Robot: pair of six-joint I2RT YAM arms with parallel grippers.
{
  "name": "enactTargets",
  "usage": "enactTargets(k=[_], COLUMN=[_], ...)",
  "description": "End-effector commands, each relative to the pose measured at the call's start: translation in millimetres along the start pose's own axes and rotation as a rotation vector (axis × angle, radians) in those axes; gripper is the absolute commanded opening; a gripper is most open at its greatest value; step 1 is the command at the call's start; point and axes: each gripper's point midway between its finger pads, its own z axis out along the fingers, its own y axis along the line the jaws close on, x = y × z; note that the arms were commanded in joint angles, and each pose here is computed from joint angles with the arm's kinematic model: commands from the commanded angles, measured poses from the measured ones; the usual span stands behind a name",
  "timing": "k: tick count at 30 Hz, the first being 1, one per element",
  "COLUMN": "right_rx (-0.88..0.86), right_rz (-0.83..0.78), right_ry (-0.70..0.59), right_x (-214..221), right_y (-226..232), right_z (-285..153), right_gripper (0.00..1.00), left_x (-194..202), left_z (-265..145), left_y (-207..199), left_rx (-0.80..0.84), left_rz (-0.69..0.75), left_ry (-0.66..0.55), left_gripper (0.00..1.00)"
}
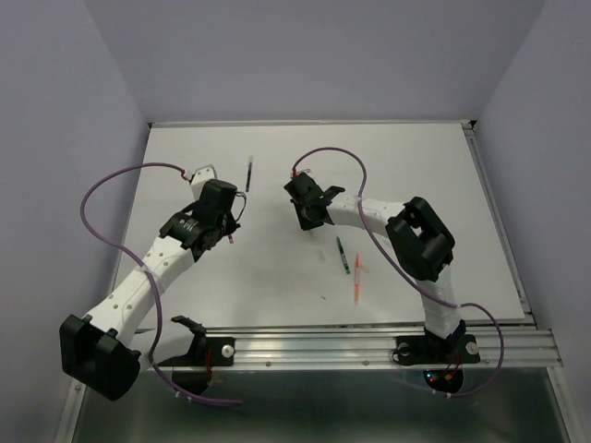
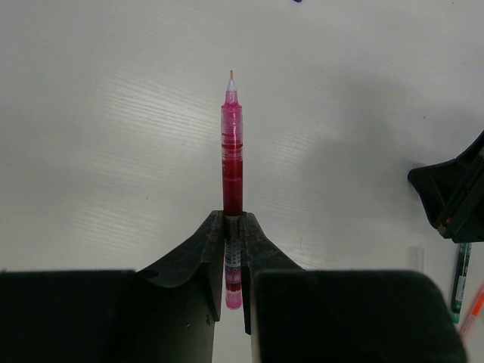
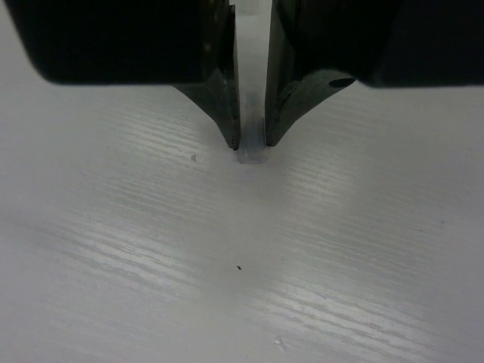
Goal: Insert the pens into the pen caps
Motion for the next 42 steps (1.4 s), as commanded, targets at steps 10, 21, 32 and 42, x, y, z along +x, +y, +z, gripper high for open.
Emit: enactTargets(k=[10,21,32,42], right_rx=[-0.109,-0.585,-0.753,-0.691], right_rz=[0.075,0.338,0.453,0.514], right_ry=[-0.245,-0.828,-0.967,-0.965], right_x=[-94,-191,-184,-179], right_y=[13,-21,-32,-43], right_z=[-46,-213,-281,-267], right_gripper=[0.01,0.01,0.01,0.01], left_x=[-11,0,-8,-16], left_z=[-35,-79,-90,-107], left_y=[-65,-143,-218,-221], left_rx=[0.463,0.845,1.02,1.077], left_rz=[0.051,0.187,0.255,0.23], left_ry=[-0.081,-0.131,-0.197,-0.241], left_gripper=[0.0,0.0,0.0,0.0])
